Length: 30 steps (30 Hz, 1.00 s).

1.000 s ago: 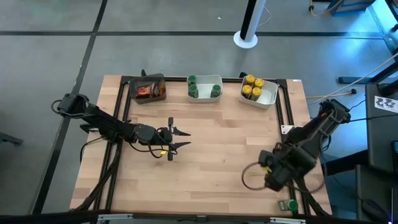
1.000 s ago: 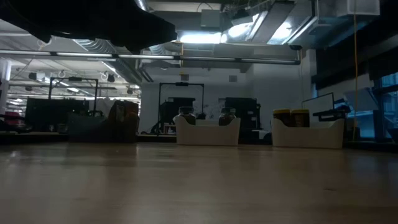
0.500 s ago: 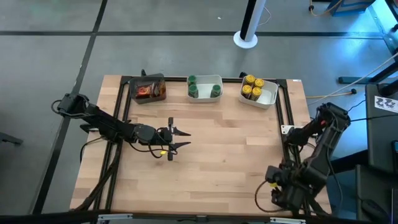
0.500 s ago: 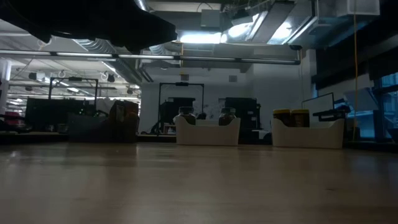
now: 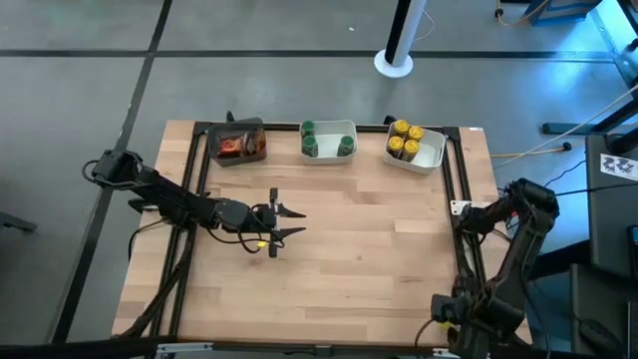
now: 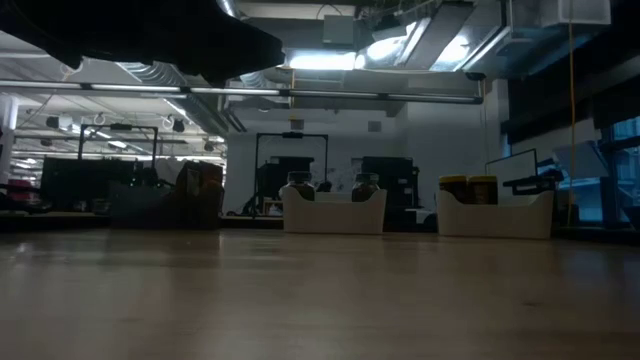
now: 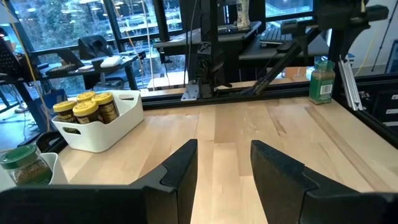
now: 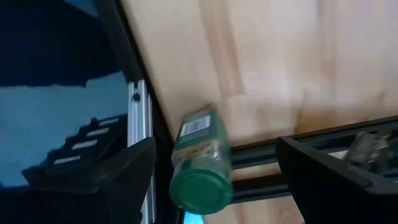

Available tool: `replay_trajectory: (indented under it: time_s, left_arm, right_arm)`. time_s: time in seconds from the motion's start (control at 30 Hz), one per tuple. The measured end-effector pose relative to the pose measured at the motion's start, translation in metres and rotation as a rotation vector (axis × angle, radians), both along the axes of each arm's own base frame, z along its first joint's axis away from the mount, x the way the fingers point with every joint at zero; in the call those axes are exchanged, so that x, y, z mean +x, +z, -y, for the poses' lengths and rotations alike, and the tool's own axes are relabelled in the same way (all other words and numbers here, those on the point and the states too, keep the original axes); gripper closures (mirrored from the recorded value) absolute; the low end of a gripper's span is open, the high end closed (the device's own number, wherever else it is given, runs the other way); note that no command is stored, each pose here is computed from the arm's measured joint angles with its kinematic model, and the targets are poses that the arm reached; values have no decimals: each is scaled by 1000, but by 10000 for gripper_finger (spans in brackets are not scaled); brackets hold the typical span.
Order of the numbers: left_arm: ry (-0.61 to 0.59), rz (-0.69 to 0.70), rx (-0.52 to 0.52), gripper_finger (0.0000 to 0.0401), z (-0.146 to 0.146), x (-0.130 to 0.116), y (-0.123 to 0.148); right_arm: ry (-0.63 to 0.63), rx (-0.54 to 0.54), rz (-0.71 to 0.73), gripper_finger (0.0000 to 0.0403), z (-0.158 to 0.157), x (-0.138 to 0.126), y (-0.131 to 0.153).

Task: Sort spices by type
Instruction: Put the green seasoning bottle into the left white bin

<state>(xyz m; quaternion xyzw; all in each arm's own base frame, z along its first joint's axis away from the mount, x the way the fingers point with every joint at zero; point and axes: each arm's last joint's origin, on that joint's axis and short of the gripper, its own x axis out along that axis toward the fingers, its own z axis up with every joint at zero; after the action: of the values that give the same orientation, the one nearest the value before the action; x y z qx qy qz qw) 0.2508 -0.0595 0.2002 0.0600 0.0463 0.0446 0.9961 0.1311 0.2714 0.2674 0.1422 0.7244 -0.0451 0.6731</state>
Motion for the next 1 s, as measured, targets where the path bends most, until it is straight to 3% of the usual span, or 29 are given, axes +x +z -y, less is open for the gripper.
replay_trajectory:
  time_s: [0.63, 0.87, 1.0]
  left_arm:
    - [0, 0, 1, 268, 0, 0, 0]
    - [0, 0, 2, 268, 0, 0, 0]
    - [0, 0, 2, 268, 0, 0, 0]
  right_arm:
    - [196, -65, -97, 70, -35, -34, -36]
    - [270, -94, -122, 71, -42, -36, -51]
    - [317, -115, -118, 92, -46, -34, -61]
